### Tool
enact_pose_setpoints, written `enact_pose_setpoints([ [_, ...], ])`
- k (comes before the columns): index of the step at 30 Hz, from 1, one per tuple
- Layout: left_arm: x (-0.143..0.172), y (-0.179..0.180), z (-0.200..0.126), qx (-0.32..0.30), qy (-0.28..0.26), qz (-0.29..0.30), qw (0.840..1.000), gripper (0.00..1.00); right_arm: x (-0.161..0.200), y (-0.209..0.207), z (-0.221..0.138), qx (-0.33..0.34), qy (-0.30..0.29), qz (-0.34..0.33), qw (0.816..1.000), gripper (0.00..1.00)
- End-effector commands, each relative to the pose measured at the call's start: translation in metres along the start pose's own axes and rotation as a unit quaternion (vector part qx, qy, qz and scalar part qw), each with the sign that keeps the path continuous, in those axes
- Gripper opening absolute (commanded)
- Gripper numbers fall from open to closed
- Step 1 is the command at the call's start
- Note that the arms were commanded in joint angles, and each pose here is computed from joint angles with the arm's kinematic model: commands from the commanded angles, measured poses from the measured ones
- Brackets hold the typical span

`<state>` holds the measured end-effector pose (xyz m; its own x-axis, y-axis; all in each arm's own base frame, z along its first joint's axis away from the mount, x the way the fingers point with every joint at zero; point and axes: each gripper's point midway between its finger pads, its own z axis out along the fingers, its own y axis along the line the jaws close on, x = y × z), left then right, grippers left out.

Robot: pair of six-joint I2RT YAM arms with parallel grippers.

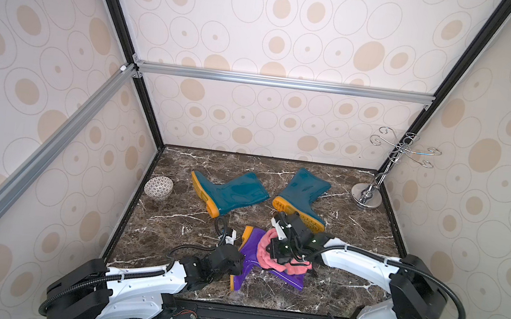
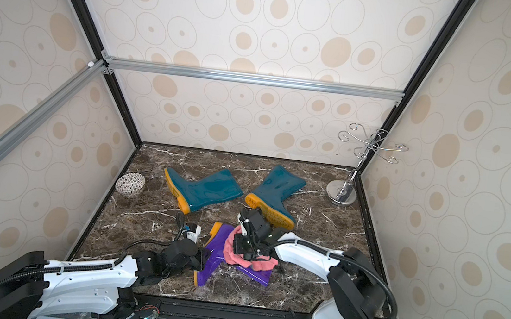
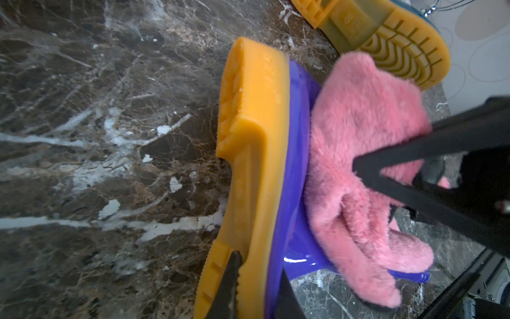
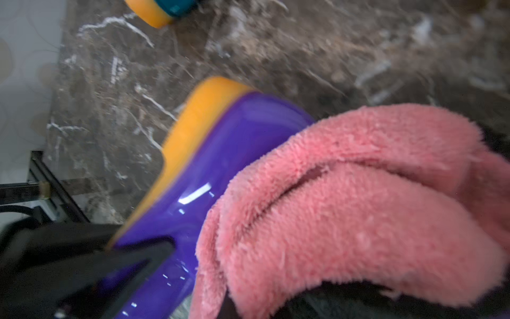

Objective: Wipe the rubber boots with a cloth
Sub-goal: Wipe the dirt off the rubber boot.

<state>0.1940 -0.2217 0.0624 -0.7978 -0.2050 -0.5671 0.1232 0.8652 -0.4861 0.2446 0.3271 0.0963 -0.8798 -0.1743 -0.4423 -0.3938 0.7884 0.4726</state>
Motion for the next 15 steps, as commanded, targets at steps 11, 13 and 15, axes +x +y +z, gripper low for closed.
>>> enact_pose_setpoints([
  [11,-0.007,-0.009,0.001,0.019,-0.013,-0.010,1.000,0.00,-0.007,-0.015,-0.003,0.017,-0.042,0.019,0.999,0.00],
  [13,-0.007,-0.009,0.001,0.020,-0.013,-0.009,1.000,0.00,0.009,-0.035,-0.011,0.037,-0.038,0.031,0.998,0.00],
  [15,-0.007,-0.010,0.001,0.021,-0.014,-0.008,1.000,0.00,0.024,-0.053,-0.022,0.061,-0.033,0.036,0.997,0.00],
])
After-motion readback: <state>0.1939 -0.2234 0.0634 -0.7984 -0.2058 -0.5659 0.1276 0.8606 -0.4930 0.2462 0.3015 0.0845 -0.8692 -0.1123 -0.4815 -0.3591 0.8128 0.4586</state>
